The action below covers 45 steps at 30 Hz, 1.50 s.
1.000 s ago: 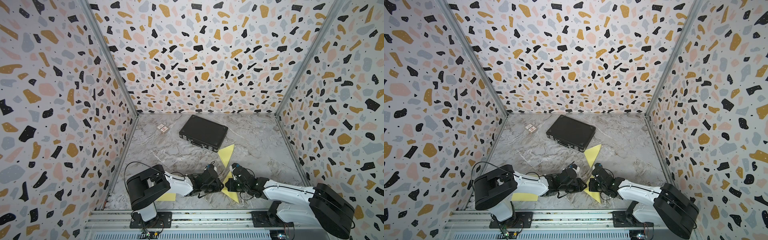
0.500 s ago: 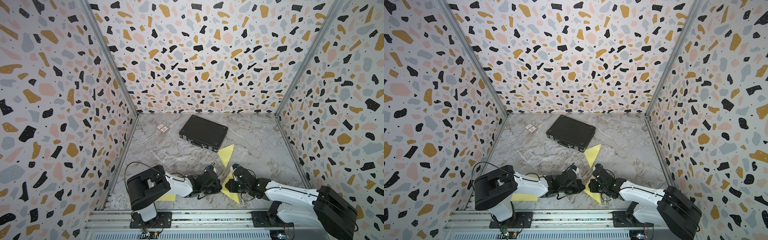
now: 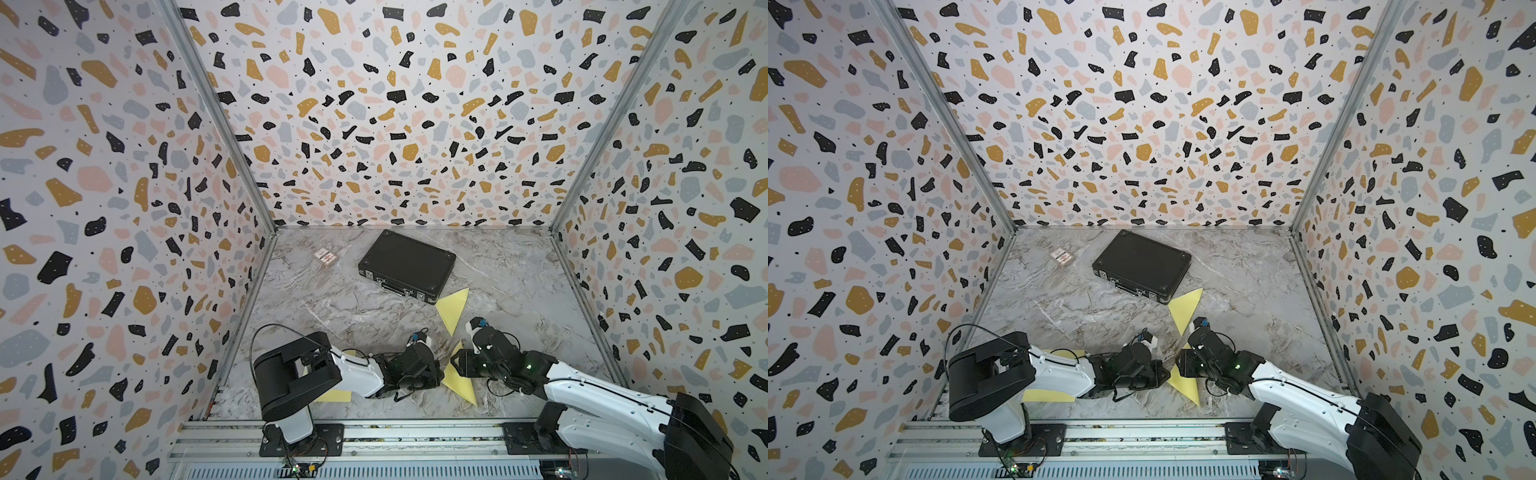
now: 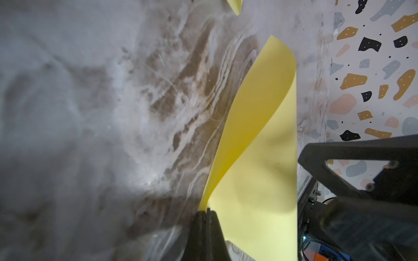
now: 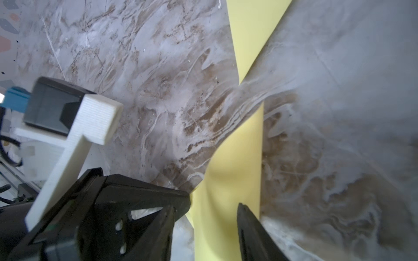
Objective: Fold the square paper diagonally
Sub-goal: Fold the paper at the center of the board.
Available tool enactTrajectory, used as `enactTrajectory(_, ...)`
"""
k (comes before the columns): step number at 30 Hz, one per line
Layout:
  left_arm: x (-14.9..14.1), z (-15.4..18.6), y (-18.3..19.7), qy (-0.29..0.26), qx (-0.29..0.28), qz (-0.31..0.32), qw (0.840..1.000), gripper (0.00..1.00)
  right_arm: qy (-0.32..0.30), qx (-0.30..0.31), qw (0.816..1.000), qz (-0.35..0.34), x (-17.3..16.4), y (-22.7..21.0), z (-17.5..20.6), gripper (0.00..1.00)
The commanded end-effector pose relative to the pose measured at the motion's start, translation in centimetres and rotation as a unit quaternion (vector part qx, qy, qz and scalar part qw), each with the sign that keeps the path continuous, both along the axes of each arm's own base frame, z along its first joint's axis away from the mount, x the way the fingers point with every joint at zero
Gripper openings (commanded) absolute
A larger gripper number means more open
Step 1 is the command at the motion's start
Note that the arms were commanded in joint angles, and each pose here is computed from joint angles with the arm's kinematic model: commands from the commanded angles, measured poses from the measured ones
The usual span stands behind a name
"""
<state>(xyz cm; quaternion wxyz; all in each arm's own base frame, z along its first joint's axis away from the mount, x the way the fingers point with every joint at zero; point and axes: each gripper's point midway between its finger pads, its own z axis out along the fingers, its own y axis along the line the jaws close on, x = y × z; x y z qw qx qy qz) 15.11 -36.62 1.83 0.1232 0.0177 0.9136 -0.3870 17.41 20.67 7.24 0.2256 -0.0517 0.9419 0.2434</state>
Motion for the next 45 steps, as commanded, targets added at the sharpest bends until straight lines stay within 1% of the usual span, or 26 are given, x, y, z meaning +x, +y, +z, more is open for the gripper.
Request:
enactTrajectory(1, -1.7, -4.3, 3.6, 0.027, 0.094, -0.004, 0.995, 0.0, -0.015, -0.035, 0.999, 0.008, -0.2, -1.4, 0.9, 0.58)
enactTrajectory(4, -1.8, -4.3, 3.7, 0.025, 0.097, -0.005, 0.995, 0.0, -0.032, -0.042, 0.999, 0.009, -0.2, -2.2, 1.4, 0.69)
enactTrajectory(6, -1.8, -4.3, 3.8, 0.023, 0.101, -0.005, 0.995, 0.0, -0.042, -0.041, 0.998, 0.005, -0.1, -2.6, 1.8, 0.75)
enactTrajectory(10, -1.8, -4.3, 3.9, 0.02, 0.104, -0.007, 0.994, 0.0, -0.045, -0.023, 0.999, 0.006, -0.2, -3.1, 2.3, 0.8)
enactTrajectory(14, -1.9, -4.4, 3.9, 0.019, 0.108, -0.008, 0.994, 0.0, -0.023, 0.006, 1.0, 0.002, -0.3, -3.2, 2.0, 0.83)
enactTrajectory(19, -1.9, -4.6, 4.0, 0.019, 0.113, -0.007, 0.993, 0.0, 0.023, 0.072, 0.997, -0.011, -0.2, -2.9, 0.9, 0.84)
enactTrajectory(22, -2.0, -4.8, 4.1, 0.018, 0.115, -0.01, 0.993, 0.0, 0.041, 0.096, 0.994, -0.023, 0.1, -3.0, 0.1, 0.84)
enactTrajectory(27, -2.3, -4.7, 4.2, 0.012, 0.123, -0.021, 0.992, 0.0, 0.08, 0.15, 0.984, -0.049, 0.5, -3.2, -1.1, 0.83)
enactTrajectory(32, -2.7, -4.7, 4.6, 0.013, 0.136, -0.028, 0.99, 0.0, 0.095, 0.126, 0.986, -0.056, 0.4, -4.3, -2.2, 0.83)
enactTrajectory(36, -2.6, -5.1, 4.7, 0.015, 0.145, -0.029, 0.989, 0.0, 0.099, 0.155, 0.982, -0.047, 0.4, -3.7, -2.3, 0.83)
enactTrajectory(43, -3.0, -5.8, 4.5, 0.024, 0.149, -0.036, 0.988, 0.0, 0.109, 0.184, 0.976, -0.031, 0.1, -2.9, -2.2, 0.83)
enactTrajectory(45, -3.0, -5.9, 4.7, 0.024, 0.151, -0.036, 0.988, 0.0, 0.101, 0.194, 0.976, -0.026, 0.4, -2.6, -2.0, 0.83)
